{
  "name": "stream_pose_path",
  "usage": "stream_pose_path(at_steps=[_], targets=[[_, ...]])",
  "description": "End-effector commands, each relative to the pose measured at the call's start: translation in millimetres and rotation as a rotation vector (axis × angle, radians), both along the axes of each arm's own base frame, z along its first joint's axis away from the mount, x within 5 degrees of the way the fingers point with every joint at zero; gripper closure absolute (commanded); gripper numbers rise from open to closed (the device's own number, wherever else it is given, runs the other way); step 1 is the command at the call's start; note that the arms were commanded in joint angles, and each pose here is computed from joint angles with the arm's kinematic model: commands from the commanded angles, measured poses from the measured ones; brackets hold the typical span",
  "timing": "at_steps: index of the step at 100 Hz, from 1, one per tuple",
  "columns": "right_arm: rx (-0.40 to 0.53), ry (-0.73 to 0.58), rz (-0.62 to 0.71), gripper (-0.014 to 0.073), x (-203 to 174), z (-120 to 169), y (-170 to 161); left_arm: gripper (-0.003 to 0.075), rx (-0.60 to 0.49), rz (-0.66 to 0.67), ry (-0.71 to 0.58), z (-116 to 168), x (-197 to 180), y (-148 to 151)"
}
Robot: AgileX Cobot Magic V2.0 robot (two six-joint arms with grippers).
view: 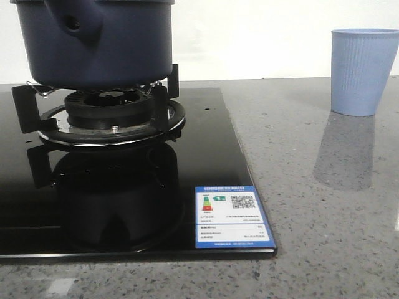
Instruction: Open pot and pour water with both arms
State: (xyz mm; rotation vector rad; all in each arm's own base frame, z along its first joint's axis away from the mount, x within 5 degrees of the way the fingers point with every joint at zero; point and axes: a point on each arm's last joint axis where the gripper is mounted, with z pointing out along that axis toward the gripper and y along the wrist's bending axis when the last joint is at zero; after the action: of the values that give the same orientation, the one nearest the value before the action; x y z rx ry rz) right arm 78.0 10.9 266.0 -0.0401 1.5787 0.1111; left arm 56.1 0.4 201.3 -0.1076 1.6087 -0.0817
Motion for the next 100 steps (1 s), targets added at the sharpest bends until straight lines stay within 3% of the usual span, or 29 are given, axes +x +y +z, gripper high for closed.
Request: stream_pose_path(at_steps=[1,19,34,48,73,85,100], targets=[[0.044,-0.033,-0.037,0.0632,1,9,-4,0.0739,-0.009,0.008,-0.066,-3,-1,1],[-0.011,-0.086,-0.058,0.0632,12,14,-7,0.0739,-0.009,0.008,-0.066,-3,-1,1],[0.098,-0.041,-0.2,0.0632,20,10,-22,0.0739,-0.009,0.008,-0.066,-3,-1,1],[-0.037,0.125,-0.184,0.0632,16,-8,-19,0.0739,-0.009,0.008,-0.066,-3,-1,1],[-0.049,-0.066,-0.13,0.0632,2,-40,-13,0.0739,-0.009,0.008,-0.066,-3,-1,1],[-0.032,-0.092,-0.133,0.0632,-8,-58,-13,0.0739,-0.009,0.008,-0.066,-3,-1,1],[-0.034,-0.09,-0.152,0.0632,-19,-61,-14,0.0739,-0.009,0.008,-0.066,-3,-1,1]])
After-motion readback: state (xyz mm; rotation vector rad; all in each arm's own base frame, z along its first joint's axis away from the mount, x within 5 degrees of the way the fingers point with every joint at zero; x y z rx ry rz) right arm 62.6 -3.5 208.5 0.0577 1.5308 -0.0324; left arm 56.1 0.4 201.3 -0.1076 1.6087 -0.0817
